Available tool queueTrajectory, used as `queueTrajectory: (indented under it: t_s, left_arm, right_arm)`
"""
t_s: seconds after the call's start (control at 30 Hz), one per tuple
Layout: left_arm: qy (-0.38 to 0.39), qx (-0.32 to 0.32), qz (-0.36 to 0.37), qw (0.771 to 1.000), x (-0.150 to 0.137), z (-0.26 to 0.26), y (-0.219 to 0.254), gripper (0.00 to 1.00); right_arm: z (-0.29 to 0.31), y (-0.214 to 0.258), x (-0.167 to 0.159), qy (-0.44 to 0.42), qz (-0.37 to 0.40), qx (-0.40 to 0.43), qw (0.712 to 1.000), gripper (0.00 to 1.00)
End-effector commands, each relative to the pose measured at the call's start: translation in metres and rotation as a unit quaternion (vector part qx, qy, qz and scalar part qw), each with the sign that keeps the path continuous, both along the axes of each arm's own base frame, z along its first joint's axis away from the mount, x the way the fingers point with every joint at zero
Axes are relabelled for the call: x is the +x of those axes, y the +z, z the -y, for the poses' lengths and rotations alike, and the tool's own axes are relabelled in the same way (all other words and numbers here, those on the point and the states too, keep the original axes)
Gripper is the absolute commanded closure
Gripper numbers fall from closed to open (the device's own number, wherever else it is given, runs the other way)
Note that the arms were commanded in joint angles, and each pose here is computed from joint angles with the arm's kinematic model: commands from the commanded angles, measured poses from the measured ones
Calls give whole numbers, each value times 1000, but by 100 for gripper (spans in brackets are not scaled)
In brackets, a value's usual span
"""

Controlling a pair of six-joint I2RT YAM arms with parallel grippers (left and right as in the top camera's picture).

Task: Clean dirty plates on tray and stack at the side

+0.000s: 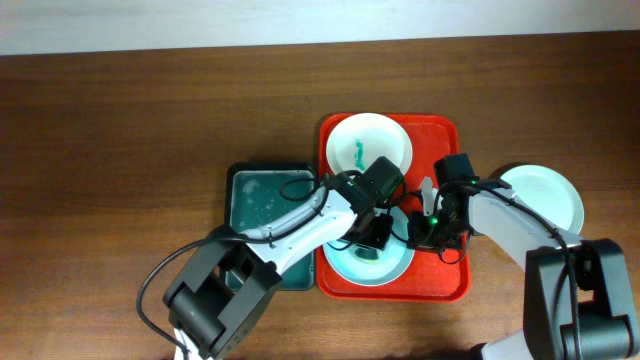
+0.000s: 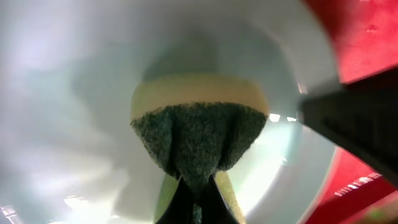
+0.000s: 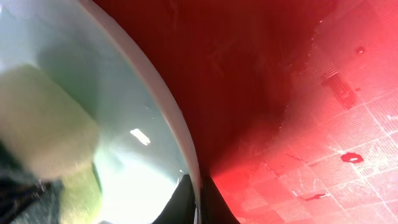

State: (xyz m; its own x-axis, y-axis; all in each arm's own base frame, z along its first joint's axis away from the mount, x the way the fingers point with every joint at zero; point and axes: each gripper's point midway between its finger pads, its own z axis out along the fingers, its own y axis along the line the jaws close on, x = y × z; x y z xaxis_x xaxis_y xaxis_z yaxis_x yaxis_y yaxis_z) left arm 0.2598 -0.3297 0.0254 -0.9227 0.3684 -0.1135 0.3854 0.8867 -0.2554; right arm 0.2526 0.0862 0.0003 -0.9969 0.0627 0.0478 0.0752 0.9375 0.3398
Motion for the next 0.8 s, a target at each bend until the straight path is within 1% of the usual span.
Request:
queueTrajectory:
  t_s: [0.0, 0.07, 0.17, 0.23, 0.27, 0.3, 0.37, 0.4, 0.47, 0.5, 0.57, 0.63, 0.67, 0.73, 0.77]
  left_arm:
    - [31, 58, 61, 996, 28, -36, 17, 100]
    - [52, 64, 84, 993, 40, -54, 45, 100]
    - [85, 31, 120, 989, 50, -81, 104, 100]
    - [89, 24, 146, 985, 53, -102, 131, 100]
    - [101, 33, 156, 982, 55, -116, 140, 100]
    - [121, 59, 168, 977, 58, -137, 146, 100]
    - [149, 114, 163, 969, 60, -173, 137, 100]
    - [157, 129, 147, 968, 58, -187, 122, 100]
    - [167, 137, 137, 967, 57, -198, 104, 100]
    - [173, 139, 131, 966, 56, -204, 86, 100]
    - [178, 134, 126, 967, 53, -207, 64, 91]
    - [177, 117, 114, 971, 47, -204, 42, 78]
    - [175, 108, 108, 973, 44, -201, 38, 75]
    - [173, 101, 104, 974, 43, -199, 38, 51]
    - [173, 96, 104, 975, 43, -197, 42, 43]
  right_arm:
    - [18, -19, -18, 1, -33, -49, 998, 94]
    - [18, -19, -19, 1, -36, -49, 998, 94]
    - [16, -18, -20, 1, -39, -44, 998, 94]
    - [13, -18, -20, 1, -40, -35, 999, 95]
    - [12, -17, -20, 1, -40, -33, 999, 95]
    - [12, -17, -20, 1, -40, -31, 999, 94]
    - [10, -17, -19, 1, -37, -27, 999, 96]
    - [10, -17, -18, 1, -35, -27, 999, 96]
    - [10, -17, -18, 1, -35, -27, 999, 96]
    - [10, -17, -18, 1, -36, -26, 999, 96]
    - [10, -16, -20, 1, -39, -26, 999, 96]
    - [10, -11, -22, 1, -42, -26, 999, 96]
    - [10, -8, -23, 1, -43, -26, 999, 96]
    - [10, 1, -22, 1, -38, -26, 999, 96]
    - [10, 8, -21, 1, -33, -26, 999, 96]
